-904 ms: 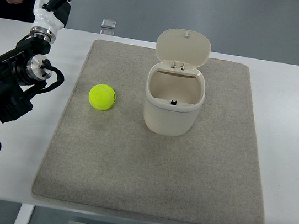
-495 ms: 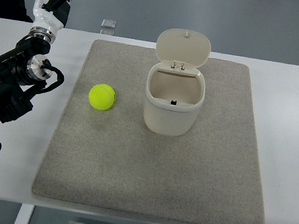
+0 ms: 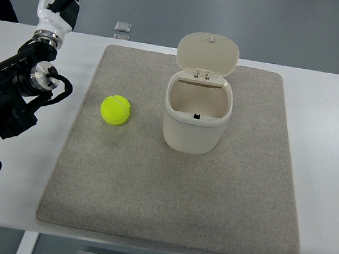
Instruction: Put tennis ball into box with left hand
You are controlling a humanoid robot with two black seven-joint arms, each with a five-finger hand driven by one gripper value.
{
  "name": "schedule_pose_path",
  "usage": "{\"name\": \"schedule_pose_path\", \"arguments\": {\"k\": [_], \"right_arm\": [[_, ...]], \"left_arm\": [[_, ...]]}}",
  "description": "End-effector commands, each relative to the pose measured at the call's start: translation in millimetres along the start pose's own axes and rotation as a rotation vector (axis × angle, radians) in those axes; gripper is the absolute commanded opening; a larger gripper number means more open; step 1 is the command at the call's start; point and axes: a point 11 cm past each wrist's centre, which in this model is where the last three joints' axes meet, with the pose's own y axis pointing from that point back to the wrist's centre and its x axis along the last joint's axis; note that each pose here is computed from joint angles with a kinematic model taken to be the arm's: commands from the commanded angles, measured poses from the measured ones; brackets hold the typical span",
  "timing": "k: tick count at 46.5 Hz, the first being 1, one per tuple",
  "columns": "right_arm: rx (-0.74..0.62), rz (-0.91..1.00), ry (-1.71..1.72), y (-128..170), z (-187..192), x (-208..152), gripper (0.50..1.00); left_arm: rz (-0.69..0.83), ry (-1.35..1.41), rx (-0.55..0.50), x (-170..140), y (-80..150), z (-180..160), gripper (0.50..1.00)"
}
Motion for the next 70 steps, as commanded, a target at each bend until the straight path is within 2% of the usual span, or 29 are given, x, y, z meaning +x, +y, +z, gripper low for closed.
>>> {"name": "schedule_pose_path", "arguments": {"k": [1,15,21,25,33,40,49,60,70], "right_arm": [[-0.001,0.0,0.0,0.0,0.2,0.0,0.901],[0.0,0.0,0.0,0.0,0.0,0.0,0.903],[-0.001,0.0,0.0,0.0,0.2,0.0,0.901],[0.0,0.0,0.0,0.0,0.0,0.0,0.901],[0.0,0.0,0.0,0.0,0.0,0.0,0.903],[0.0,0.0,0.0,0.0,0.0,0.0,0.901],[0.0,0.0,0.0,0.0,0.0,0.0,0.901],[-0.001,0.0,0.0,0.0,0.2,0.0,0.903],[-0.001,0.0,0.0,0.0,0.2,0.0,0.901]], "left_arm": [[-0.002,0.0,0.001,-0.6,0.0,-0.2,0.99],[-0.038,-0.039,0.024,-2.3,-1.6,1.6,0.99],[-0.123,-0.11,0.079,-17.1,0.5,-8.7,0.99],[-0.166,-0.202,0.094,-14.9,-4.2,2.4,0.99],[-0.232,-0.311,0.166,-11.8,2.9,-8.0,0.99],[-0.3,-0.376,0.204,-9.6,1.0,0.4,0.99],[-0.428,-0.53,0.303,-15.8,2.9,-3.9,0.99],[-0.522,-0.656,0.394,-8.5,6.6,1.0,0.99],[-0.601,-0.743,0.485,3.0,21.3,-0.8,0.99]]}}
